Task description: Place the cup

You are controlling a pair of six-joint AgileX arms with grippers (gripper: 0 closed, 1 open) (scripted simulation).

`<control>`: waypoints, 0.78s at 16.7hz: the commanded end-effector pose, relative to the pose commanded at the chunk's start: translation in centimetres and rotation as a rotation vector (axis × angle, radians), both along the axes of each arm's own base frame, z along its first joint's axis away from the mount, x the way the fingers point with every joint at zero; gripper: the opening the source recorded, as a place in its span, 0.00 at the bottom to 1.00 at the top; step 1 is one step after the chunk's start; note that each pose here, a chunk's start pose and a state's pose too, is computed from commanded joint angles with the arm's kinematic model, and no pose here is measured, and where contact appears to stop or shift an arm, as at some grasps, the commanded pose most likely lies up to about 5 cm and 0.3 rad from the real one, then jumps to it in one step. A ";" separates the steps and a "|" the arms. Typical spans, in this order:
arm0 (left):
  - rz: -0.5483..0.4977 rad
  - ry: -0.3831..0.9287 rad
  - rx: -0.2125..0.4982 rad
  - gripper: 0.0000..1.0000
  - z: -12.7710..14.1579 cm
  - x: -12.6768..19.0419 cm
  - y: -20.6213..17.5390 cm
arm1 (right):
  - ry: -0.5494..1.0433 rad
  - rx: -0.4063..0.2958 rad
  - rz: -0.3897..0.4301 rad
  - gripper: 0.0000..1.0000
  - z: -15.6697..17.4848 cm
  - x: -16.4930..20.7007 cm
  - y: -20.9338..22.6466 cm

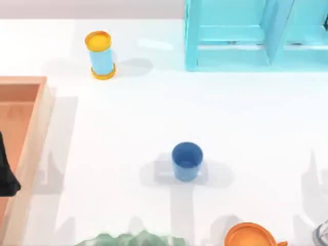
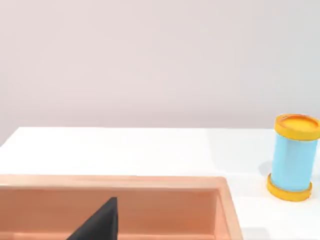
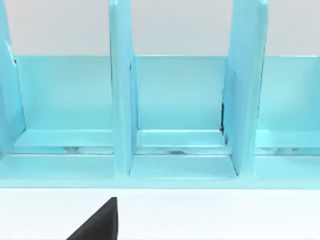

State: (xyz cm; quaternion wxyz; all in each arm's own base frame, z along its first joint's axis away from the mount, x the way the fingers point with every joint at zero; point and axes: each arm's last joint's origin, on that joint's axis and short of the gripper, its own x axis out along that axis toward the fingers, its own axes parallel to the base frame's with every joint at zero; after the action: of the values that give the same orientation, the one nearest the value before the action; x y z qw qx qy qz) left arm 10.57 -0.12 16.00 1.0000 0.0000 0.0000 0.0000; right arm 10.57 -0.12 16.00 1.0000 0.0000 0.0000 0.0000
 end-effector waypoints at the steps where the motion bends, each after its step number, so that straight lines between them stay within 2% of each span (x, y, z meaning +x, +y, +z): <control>1: 0.000 0.000 0.000 1.00 0.0 0.0 0.0 | 0.000 0.000 0.000 1.00 0.0 0.0 0.0; 4: 0.000 0.000 0.000 1.00 0.0 0.0 0.0 | 0.027 0.014 0.013 1.00 0.5 0.0 0.1; 7: 0.000 0.000 0.000 1.00 0.0 0.0 0.0 | 0.134 0.062 0.061 1.00 2.7 0.2 0.7; 10: 0.000 0.000 0.000 1.00 0.0 0.0 0.0 | 0.308 0.124 0.121 1.00 6.5 1.4 1.8; 13: 0.000 0.000 0.000 1.00 0.0 0.0 0.0 | 0.537 0.176 0.172 1.00 10.6 4.2 3.8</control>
State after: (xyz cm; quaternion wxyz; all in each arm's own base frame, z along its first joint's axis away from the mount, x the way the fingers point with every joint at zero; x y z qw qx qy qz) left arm 10.57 -0.12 16.00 1.0000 0.0000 0.0000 0.0000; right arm 14.82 3.66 26.63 0.9568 0.0870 0.2644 0.0845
